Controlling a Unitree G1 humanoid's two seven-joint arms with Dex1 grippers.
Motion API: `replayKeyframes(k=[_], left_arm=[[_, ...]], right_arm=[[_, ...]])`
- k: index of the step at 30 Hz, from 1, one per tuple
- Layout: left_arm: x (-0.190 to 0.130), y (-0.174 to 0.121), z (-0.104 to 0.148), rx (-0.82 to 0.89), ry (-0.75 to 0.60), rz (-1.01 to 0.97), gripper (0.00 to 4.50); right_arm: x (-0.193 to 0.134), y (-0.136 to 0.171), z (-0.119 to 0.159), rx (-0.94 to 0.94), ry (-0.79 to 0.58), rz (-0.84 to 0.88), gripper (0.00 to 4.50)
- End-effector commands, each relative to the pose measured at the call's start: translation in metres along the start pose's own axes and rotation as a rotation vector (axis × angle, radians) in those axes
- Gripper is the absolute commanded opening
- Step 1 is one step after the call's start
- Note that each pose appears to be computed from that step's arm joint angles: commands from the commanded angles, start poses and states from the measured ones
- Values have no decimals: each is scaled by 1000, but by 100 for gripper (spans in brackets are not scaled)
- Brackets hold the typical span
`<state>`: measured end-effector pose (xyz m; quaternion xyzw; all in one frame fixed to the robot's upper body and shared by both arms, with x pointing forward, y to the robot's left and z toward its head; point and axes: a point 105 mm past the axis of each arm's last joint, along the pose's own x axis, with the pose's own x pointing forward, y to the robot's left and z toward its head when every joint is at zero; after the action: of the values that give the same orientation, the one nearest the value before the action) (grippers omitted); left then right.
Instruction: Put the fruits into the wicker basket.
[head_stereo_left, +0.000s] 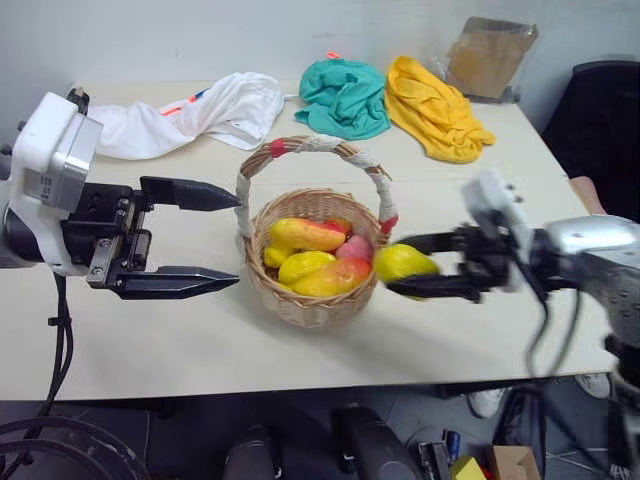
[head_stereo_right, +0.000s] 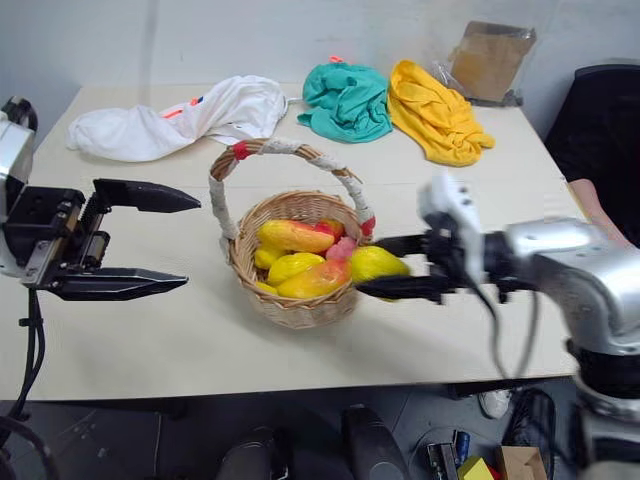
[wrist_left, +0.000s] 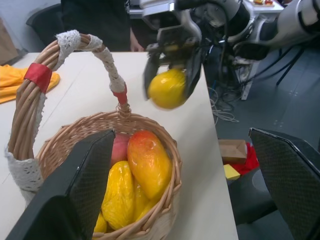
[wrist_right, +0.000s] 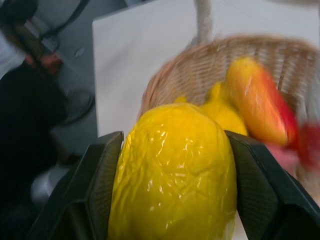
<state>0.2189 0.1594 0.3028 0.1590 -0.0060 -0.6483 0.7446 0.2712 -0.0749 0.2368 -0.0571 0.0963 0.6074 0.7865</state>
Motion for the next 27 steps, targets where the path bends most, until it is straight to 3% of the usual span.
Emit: replayKeyframes(k=[1, 5, 11, 14, 23, 25, 27], left_arm=[[1, -2, 5, 23, -2, -18, 450], [2, -1, 1, 22, 14, -23, 450], [2, -2, 2, 26, 12, -21, 450], [0, 0, 0, 27, 12, -15, 450], [1, 6, -1, 48, 0, -19, 450], [1, 8, 0, 54, -3, -22, 450], [2, 10, 2, 67, -8, -26, 450]], right_arm=[[18, -8, 8, 54, -20, -137, 269], [34, -18, 10, 121, -49, -238, 269], [35, -5, 9, 168, -64, -181, 448], [23, 12, 13, 196, -91, -63, 448], [-48, 24, 13, 219, -85, 2, 448], [-57, 8, 12, 197, -78, -128, 448], [-71, -30, 11, 120, -67, -394, 448]])
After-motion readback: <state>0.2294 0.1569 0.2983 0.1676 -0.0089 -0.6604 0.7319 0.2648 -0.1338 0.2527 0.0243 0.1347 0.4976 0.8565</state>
